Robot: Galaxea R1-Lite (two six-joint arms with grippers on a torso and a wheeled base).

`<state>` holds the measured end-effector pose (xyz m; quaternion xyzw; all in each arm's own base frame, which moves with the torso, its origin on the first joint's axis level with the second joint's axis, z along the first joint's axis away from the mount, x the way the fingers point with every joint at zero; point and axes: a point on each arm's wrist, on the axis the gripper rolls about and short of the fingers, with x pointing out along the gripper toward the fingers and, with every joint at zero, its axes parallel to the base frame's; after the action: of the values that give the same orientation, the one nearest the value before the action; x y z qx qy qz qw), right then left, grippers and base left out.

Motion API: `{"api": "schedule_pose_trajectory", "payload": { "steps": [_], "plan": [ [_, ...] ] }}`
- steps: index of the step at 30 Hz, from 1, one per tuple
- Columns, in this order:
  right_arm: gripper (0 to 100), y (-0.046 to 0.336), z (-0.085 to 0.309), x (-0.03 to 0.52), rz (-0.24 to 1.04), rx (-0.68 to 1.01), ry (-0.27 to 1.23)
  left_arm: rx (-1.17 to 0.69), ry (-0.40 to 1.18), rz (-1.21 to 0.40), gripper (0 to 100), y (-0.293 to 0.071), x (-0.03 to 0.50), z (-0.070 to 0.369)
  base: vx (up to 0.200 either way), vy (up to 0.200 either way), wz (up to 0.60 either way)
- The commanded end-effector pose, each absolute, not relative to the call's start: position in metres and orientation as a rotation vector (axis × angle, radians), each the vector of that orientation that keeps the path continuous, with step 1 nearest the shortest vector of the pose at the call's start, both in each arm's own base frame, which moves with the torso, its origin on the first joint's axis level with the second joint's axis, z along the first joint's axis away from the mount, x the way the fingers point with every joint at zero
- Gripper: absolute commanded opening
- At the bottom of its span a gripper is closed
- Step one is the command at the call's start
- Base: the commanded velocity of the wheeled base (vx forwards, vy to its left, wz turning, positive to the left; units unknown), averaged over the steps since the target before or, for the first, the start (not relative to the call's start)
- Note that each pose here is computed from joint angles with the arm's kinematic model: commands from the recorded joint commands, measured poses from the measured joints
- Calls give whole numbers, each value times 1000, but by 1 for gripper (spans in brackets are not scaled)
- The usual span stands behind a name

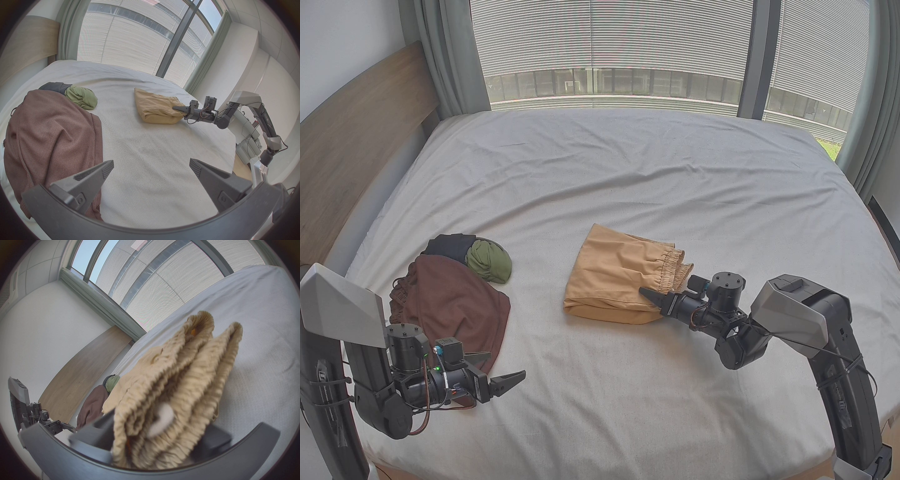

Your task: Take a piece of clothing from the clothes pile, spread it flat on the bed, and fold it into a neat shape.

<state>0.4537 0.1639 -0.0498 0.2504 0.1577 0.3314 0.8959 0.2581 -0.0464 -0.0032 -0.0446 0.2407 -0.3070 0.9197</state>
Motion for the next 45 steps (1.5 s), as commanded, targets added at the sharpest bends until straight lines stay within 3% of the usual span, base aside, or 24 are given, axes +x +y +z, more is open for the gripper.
{"api": "schedule_pose_trajectory", "payload": {
  "steps": [1,10,19,25,30,34,45],
  "plan": [
    [100,159,-47,452,673,519,319,-92,493,-628,100,-46,258,-3,0,0,0],
    [100,112,7,424,595,503,273,-94,483,-615,100,-42,260,-2,0,0,0],
    [100,128,57,402,663,488,209,-92,472,-616,100,-42,262,0,0,0,0],
    [100,157,39,404,714,484,266,-92,472,-616,100,-42,262,0,0,0,0],
    [100,170,-14,431,605,481,323,-94,470,-617,100,-41,263,0,0,0,0],
    [100,172,-39,435,591,479,355,-93,466,-618,100,-42,264,0,0,0,0],
    [100,169,-27,430,572,483,330,-97,445,-622,100,-40,264,6,0,0,0]
  ]
}}
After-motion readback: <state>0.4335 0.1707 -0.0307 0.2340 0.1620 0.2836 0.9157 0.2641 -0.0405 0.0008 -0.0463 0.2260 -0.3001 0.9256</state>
